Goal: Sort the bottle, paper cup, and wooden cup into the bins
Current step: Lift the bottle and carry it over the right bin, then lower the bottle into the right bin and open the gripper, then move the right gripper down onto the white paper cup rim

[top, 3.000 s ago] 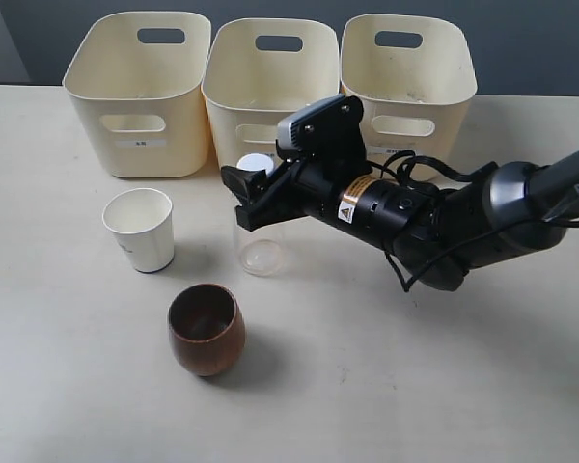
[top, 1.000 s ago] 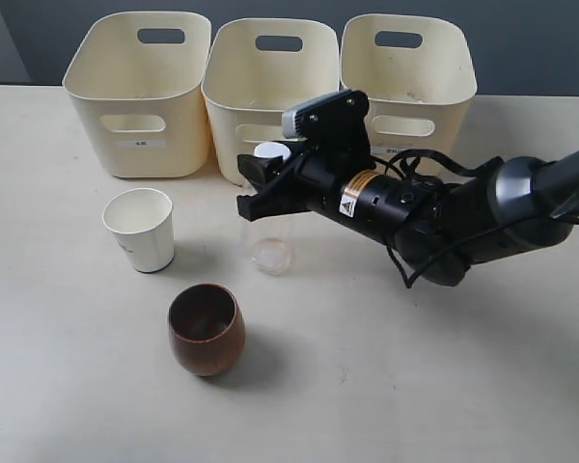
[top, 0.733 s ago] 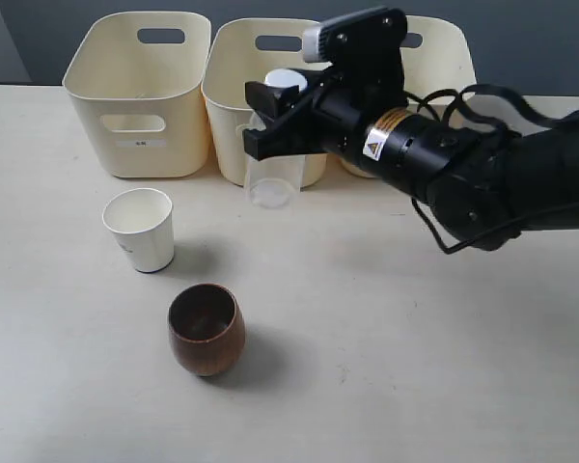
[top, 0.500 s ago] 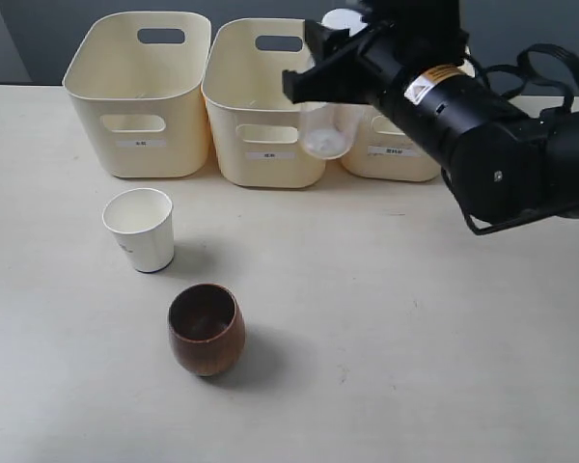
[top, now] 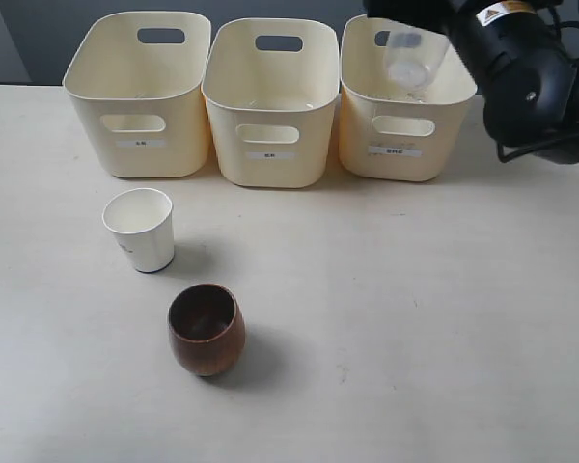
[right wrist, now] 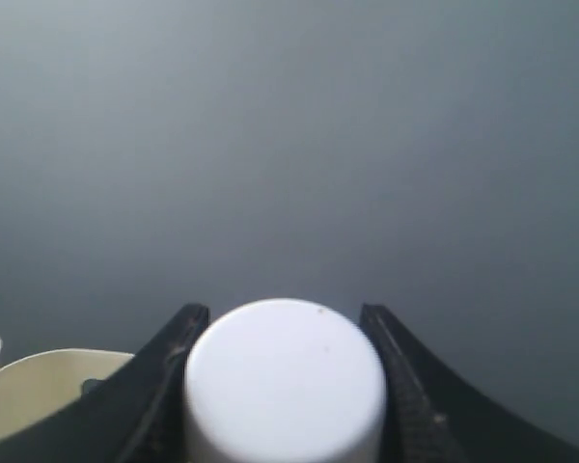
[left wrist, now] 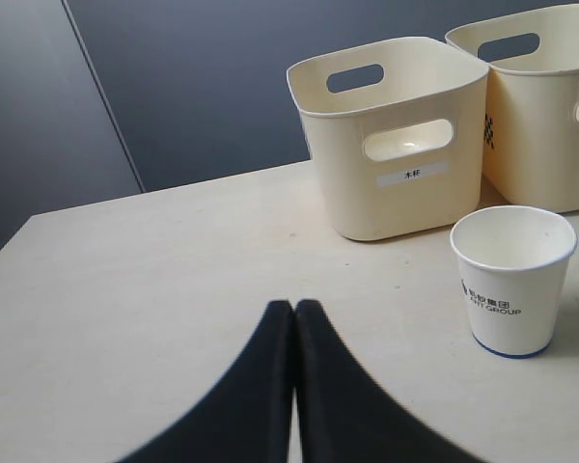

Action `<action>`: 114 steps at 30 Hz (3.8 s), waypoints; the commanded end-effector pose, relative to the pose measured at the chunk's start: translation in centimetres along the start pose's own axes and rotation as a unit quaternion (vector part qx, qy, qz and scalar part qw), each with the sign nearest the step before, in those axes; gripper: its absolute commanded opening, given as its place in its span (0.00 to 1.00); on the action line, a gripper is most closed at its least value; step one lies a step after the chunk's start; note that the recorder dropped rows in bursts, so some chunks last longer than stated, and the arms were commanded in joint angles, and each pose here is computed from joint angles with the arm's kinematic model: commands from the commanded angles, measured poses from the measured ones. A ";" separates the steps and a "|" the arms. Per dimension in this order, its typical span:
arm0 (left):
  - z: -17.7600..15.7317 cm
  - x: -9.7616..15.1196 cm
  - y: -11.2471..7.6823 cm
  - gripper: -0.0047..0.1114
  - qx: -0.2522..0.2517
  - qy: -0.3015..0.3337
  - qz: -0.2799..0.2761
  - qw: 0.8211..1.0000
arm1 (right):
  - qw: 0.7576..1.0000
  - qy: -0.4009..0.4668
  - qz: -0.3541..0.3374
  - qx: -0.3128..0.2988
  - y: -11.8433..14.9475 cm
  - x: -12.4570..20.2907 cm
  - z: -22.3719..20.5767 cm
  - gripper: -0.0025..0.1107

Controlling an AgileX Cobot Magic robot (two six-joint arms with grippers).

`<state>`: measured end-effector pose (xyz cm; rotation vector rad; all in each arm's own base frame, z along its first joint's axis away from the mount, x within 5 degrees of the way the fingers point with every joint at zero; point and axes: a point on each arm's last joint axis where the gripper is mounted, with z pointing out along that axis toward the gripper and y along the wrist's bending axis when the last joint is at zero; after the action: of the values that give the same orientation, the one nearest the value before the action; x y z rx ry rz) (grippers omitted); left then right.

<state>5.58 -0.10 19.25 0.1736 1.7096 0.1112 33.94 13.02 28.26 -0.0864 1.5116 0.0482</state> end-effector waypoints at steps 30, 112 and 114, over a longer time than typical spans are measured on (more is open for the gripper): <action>0.0 0.0 0.0 0.04 0.000 -0.005 0.002 1.000 | 0.999 0.028 0.007 0.020 -1.8 4.9 8.7 0.59; 0.0 0.0 0.0 0.04 0.000 -0.005 0.002 1.000 | 0.835 0.428 0.102 -0.331 20.7 8.5 -0.2 0.59; 0.0 0.0 0.0 0.04 0.000 -0.005 0.002 1.000 | 0.832 0.432 0.101 -0.332 20.9 9.0 0.0 0.59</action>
<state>5.58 -0.10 19.25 0.1736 1.7096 0.1112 32.56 33.11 19.04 -0.5598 2.3471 0.7965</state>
